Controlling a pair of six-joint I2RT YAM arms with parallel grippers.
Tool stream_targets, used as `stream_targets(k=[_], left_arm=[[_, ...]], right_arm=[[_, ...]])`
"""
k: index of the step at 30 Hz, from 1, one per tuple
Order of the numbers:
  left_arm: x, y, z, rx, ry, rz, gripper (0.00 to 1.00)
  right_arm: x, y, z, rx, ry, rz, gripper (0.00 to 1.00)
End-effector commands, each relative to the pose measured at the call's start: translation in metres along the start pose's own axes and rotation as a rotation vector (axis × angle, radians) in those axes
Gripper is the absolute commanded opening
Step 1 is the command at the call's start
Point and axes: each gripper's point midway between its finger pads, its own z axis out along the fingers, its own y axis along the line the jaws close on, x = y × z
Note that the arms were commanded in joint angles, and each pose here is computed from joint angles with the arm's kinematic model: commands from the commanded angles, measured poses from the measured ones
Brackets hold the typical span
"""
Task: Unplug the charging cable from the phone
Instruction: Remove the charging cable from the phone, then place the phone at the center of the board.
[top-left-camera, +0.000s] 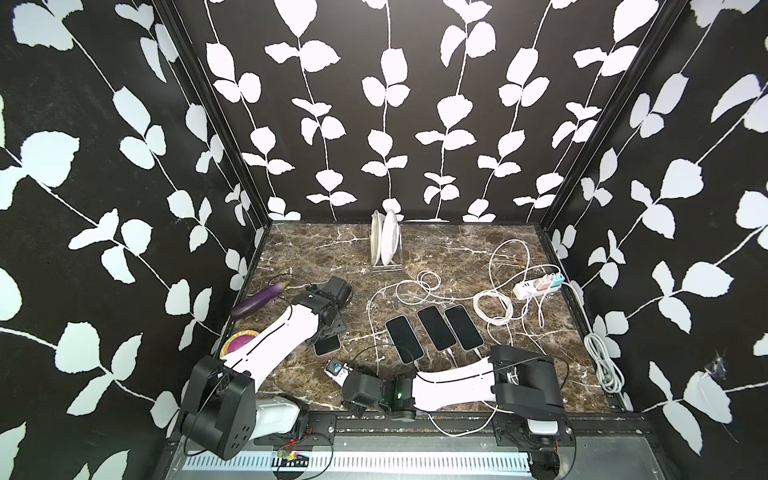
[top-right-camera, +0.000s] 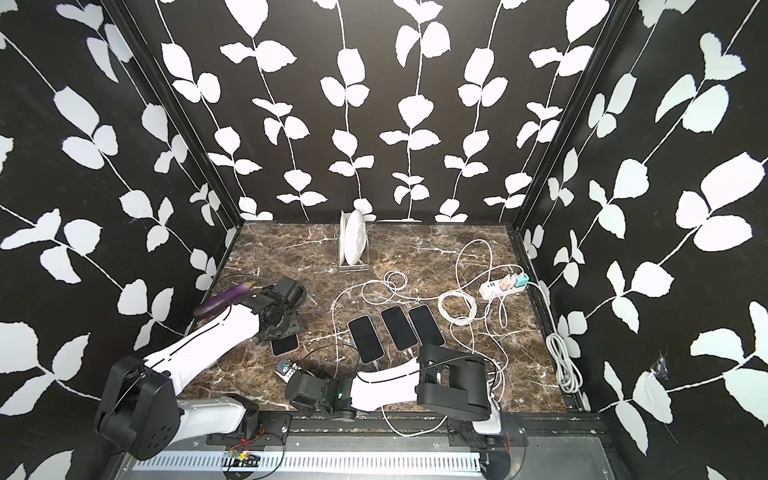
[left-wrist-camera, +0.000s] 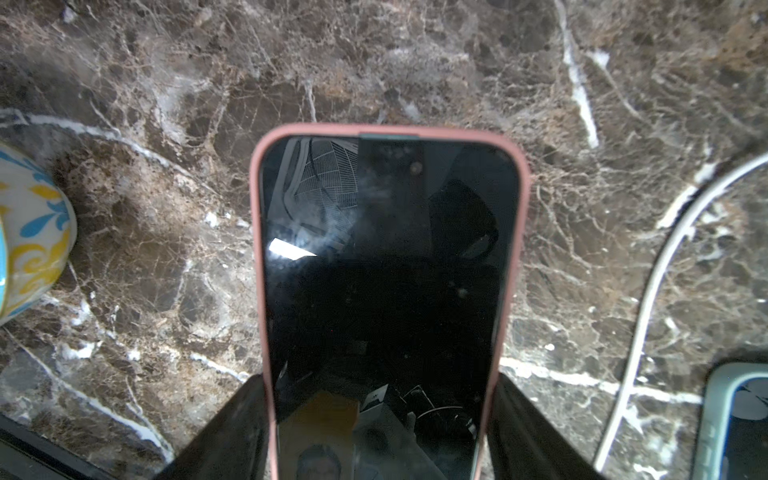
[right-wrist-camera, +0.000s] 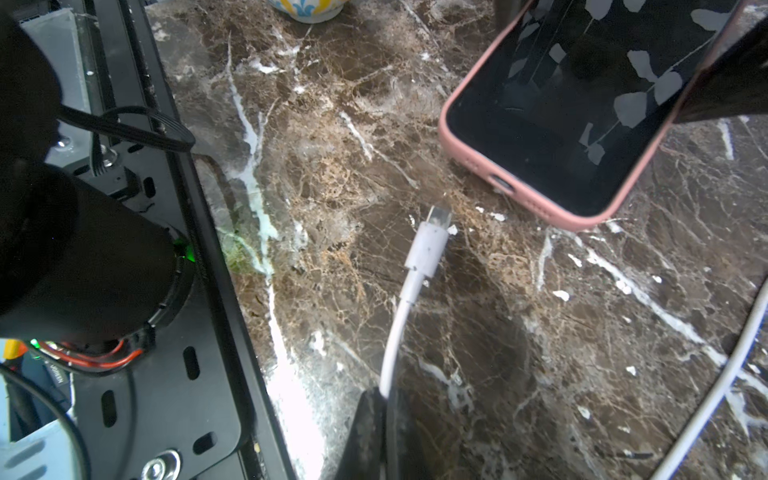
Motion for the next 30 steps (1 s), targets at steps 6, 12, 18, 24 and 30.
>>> stream_targets(k=[6,12,18,24,30], left_arm=[[0.015,0.007,0.035,-0.062,0.037,0.015,0.00],[0.014,0.007,0.043,-0.087,0.041,0.039,0.00],[0.022,0.005,0.057,-0.107,0.090,0.055,0.14],[0.025,0.012,0.056,-0.134,0.093,0.066,0.82],[0.018,0.016,0.041,-0.128,0.070,0.073,0.98]], right_arm=[[0.000,-0.010,-0.017,0.028,-0.012,0.008,0.90],[-0.005,-0.042,-0.058,0.142,-0.064,0.063,0.93],[-0.001,-0.090,-0.088,0.331,-0.048,0.167,0.95],[0.009,-0.138,-0.121,0.456,0.020,0.311,0.96],[0.022,-0.161,-0.133,0.466,0.060,0.410,0.98]])
